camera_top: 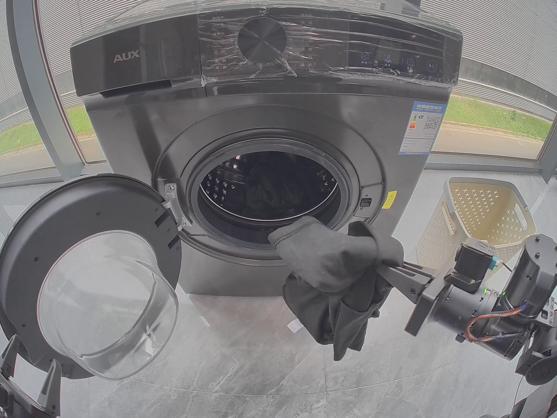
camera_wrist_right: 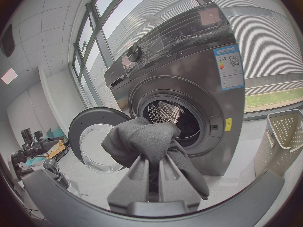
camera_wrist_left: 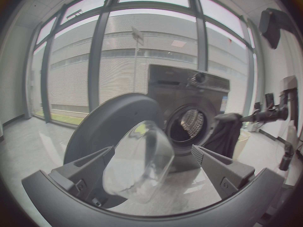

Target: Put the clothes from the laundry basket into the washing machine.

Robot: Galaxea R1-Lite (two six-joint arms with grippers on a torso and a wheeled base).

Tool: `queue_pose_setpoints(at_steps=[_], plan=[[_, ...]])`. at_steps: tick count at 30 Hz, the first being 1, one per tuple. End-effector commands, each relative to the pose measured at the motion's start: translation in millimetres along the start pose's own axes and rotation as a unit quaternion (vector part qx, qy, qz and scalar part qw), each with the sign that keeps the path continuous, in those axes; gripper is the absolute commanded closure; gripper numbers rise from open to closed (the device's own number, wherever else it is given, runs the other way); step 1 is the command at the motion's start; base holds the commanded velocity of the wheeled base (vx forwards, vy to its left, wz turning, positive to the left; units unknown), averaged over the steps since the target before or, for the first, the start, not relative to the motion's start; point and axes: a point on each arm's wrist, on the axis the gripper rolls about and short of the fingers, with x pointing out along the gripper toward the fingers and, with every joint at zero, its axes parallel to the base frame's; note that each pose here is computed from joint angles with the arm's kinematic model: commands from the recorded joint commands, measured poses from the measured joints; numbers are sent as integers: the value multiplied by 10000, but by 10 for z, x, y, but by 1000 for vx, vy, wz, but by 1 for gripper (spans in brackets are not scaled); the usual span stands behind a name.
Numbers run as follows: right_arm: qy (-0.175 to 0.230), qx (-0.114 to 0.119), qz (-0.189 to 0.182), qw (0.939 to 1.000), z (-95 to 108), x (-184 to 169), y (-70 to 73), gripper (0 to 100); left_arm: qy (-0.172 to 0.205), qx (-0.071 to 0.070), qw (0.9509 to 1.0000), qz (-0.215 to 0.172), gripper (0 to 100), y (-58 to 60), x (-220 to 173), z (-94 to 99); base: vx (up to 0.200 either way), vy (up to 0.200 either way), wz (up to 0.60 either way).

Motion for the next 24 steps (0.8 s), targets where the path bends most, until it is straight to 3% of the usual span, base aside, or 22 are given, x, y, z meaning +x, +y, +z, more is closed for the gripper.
queue_pose_setpoints(at_steps=[1, 2, 4, 5, 8, 10, 12, 15, 18, 21, 24], plan=[[19, 14, -79, 10000, -66, 364, 81, 100, 276, -17, 9934, -1113, 0, -72, 102, 439, 0, 0, 0], [-3, 8, -113, 9999, -79, 406, 82, 100, 669, -56, 9885, -1356, 0, -78, 204, 407, 0, 0, 0], [-99, 28, -87, 9999, -80, 486, 99, 100, 1058, -92, 9807, -1639, 0, -83, 331, 382, 0, 0, 0], [-114, 30, -84, 9999, -80, 493, 100, 100, 1075, -106, 9801, -1668, 0, -84, 345, 387, 0, 0, 0], [-357, 61, -98, 9993, -36, 655, 121, 100, 1297, -188, 9673, -2171, 0, -99, 561, 423, 0, 0, 0], [-376, 64, -157, 9992, -30, 685, 110, 100, 1319, -200, 9660, -2214, 0, -100, 593, 433, 0, 0, 0], [-574, 98, -546, 9968, -6, 861, 93, 100, 1523, -269, 9577, -2427, 0, -110, 823, 468, 0, 0, 0], [-646, 157, -584, 9961, 21, 919, 106, 100, 1677, -295, 9505, -2599, 0, -140, 1063, 478, 0, 0, 0], [-699, 176, -619, 9955, 19, 1009, 123, 100, 1806, -285, 9410, -2846, 0, -210, 1302, 440, 0, 0, 0], [-745, 184, -617, 9951, 37, 1066, 123, 100, 1902, -263, 9283, -3183, 0, -337, 1437, 394, 0, 0, 0], [-806, 202, -534, 9951, 55, 1091, 146, 100, 1979, -215, 9256, -3218, 0, -430, 1547, 353, 0, 0, 0]])
